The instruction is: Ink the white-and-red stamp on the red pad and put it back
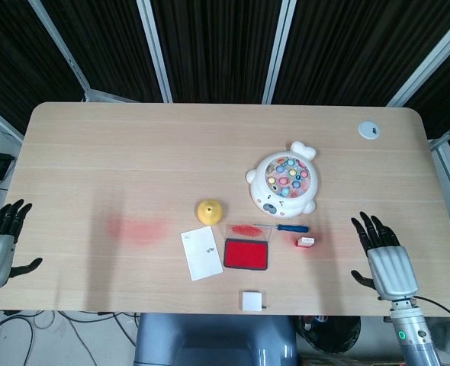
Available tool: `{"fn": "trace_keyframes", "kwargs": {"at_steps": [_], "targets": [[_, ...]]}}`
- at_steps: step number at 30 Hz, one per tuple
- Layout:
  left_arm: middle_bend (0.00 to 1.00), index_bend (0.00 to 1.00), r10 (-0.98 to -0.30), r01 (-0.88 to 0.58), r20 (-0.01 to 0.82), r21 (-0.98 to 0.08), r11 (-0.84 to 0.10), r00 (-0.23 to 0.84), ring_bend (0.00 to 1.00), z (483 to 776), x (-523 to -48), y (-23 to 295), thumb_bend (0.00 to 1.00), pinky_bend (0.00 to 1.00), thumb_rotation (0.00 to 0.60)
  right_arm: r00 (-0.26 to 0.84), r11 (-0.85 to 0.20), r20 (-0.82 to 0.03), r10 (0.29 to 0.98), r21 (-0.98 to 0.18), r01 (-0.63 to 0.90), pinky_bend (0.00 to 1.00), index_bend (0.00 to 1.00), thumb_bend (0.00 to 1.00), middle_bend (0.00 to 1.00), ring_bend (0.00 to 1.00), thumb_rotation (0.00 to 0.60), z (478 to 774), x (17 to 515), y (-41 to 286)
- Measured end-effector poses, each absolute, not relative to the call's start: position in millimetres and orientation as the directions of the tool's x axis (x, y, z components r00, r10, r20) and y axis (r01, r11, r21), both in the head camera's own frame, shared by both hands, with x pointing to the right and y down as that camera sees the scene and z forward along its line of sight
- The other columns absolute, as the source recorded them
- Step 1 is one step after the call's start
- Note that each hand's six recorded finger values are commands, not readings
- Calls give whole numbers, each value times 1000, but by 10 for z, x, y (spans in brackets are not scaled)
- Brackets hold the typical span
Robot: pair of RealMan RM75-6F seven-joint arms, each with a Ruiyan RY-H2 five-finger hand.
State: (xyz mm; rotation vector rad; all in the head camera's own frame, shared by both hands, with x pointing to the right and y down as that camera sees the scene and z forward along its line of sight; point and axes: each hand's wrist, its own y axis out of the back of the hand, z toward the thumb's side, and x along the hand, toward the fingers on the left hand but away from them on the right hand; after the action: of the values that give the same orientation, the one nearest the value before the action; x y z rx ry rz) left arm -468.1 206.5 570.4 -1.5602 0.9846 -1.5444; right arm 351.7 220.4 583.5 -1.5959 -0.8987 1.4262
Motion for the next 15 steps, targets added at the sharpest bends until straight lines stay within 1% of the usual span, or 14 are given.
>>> {"fn": "trace_keyframes", "kwargs": {"at_steps": [2,6,8,15], "targets": [[0,0,-893,-34,449,-893,-449,-9,0,5699,-4684,2052,0,0,600,113,-448,-445,888,-894,2,183,21,92,42,1,600,5890,3456,2182],[0,0,-893,-36,450,-892,-450,-6,0,5691,-4683,2049,0,0,600,127,-482,-478,869,-876,5,183,122,114,118,34,600,6038,3257,2133],[0,0,-892,-36,452,-891,-452,-6,0,5691,-4684,2052,0,0,600,138,-494,-488,862,-870,6,183,150,124,147,54,600,6109,3147,2115],[0,0,-884,-51,468,-883,-467,-8,0,5700,-4698,2052,0,0,600,143,-533,-528,837,-846,2,183,213,175,194,81,600,6367,2880,2087]]}}
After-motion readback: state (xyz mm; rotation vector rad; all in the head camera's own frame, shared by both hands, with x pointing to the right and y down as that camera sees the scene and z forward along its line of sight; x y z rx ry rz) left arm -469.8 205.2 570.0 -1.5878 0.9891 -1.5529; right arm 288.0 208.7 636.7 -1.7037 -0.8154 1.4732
